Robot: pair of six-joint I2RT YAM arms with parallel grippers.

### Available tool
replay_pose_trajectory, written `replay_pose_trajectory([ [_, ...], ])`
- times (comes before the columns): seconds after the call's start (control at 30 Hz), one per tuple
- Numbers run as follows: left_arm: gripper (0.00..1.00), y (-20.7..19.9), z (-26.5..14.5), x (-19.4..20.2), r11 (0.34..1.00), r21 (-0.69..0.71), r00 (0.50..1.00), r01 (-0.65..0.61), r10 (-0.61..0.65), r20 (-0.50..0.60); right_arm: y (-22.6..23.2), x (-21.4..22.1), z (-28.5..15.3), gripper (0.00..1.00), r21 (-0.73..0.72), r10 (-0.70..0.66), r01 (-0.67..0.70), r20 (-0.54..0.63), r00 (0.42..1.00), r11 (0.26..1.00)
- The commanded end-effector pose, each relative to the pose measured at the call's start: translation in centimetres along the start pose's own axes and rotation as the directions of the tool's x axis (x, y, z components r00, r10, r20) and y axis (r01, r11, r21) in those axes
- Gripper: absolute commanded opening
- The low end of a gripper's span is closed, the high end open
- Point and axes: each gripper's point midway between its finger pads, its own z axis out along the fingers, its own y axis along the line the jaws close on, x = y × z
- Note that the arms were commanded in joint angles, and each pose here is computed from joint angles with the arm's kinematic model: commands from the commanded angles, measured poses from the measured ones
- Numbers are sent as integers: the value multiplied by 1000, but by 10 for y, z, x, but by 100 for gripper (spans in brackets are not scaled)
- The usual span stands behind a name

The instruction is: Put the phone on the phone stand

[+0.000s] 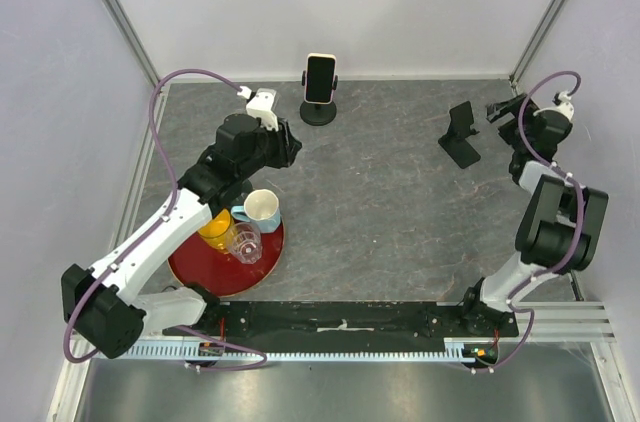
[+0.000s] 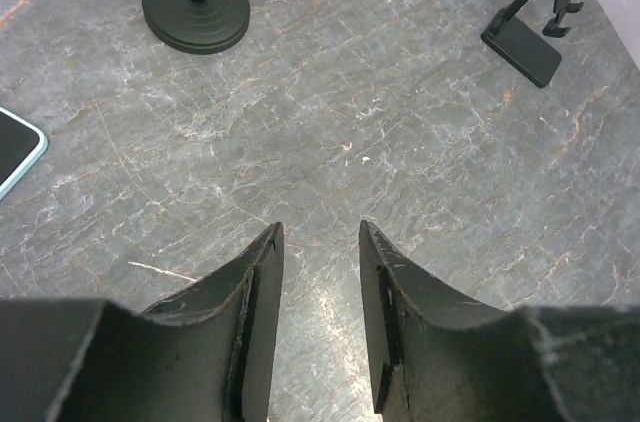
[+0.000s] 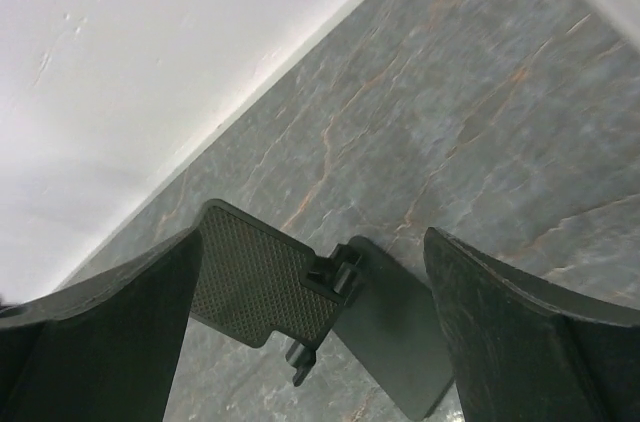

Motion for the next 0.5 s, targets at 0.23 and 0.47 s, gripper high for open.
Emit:
replay_pose_trajectory([
  [0.23, 42, -2, 12, -1, 1000, 7, 1000, 26, -26, -8, 53, 29, 30, 98, -458, 90, -162, -176, 980, 874],
  [0.47, 42, -2, 12, -2, 999, 15, 999, 34, -34, -14, 75, 63, 34, 98, -431, 59, -166, -250, 966, 887],
])
